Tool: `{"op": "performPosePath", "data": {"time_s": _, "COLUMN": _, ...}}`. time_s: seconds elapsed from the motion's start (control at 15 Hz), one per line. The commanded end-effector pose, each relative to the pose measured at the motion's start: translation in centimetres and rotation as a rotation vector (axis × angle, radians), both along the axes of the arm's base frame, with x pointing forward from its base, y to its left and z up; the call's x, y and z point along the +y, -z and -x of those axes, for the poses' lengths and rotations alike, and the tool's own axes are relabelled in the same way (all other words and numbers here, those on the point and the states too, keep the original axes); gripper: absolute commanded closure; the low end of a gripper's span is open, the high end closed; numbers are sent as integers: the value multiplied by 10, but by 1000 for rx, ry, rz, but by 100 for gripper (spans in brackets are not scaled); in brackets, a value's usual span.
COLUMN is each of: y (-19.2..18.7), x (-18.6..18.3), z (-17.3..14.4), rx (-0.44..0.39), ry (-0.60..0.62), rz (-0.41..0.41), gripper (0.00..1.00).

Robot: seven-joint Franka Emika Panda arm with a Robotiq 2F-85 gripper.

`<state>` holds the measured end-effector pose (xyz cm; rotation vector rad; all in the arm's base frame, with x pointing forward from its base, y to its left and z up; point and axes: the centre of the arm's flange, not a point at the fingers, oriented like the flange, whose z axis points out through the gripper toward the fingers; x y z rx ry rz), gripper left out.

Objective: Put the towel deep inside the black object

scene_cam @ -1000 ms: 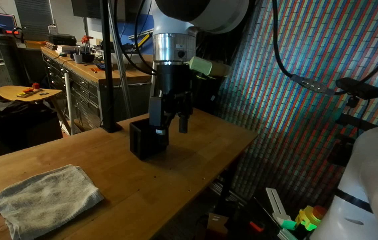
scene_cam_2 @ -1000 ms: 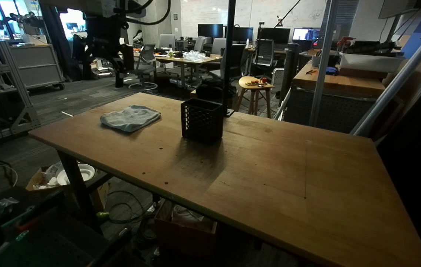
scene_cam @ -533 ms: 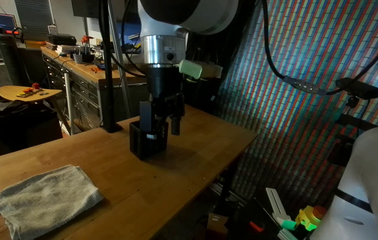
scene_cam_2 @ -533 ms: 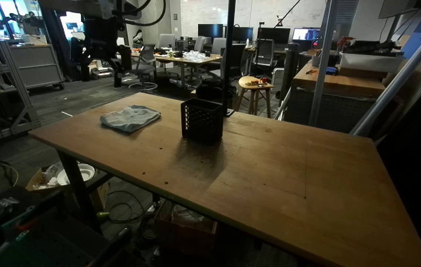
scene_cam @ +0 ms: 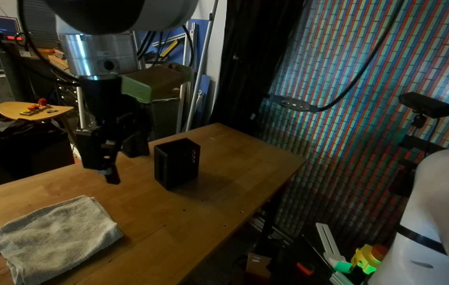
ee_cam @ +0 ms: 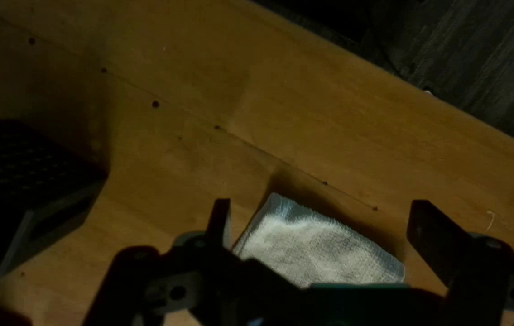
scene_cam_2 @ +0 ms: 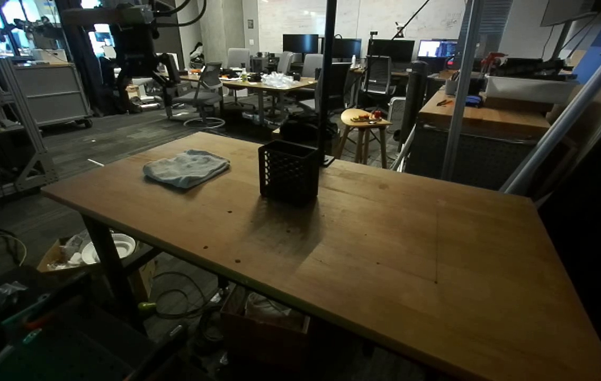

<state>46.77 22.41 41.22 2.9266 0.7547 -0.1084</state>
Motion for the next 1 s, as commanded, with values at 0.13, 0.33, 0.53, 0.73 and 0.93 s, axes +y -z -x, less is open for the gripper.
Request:
{"op": "performPosePath", "data": {"time_s": 0.13, "y": 1, "x": 71, "z": -78, "rx": -125, "ry": -156, "rz": 7, "gripper": 0}}
{"op": "performPosePath", "data": {"time_s": 0.33, "y": 16, "x": 86, "z": -108, "rx": -179, "ry": -218, "rz": -16, "gripper": 0}}
{"op": "performPosePath", "data": {"time_s": 0.53, "y": 38, "x": 87, "z": -128, "rx": -214, "ry": -260, "rz": -55, "gripper": 0}}
{"op": "performPosePath", "data": {"time_s": 0.73, "y": 65, "x": 83, "z": -142, "rx": -207, "ry": -300, "rz": -85, "gripper": 0}}
{"op": "performPosePath", "data": {"time_s": 0.93, "y": 95, "x": 81, "z": -150, "rx": -185, "ry": -346, "rz": -111, "gripper": 0}}
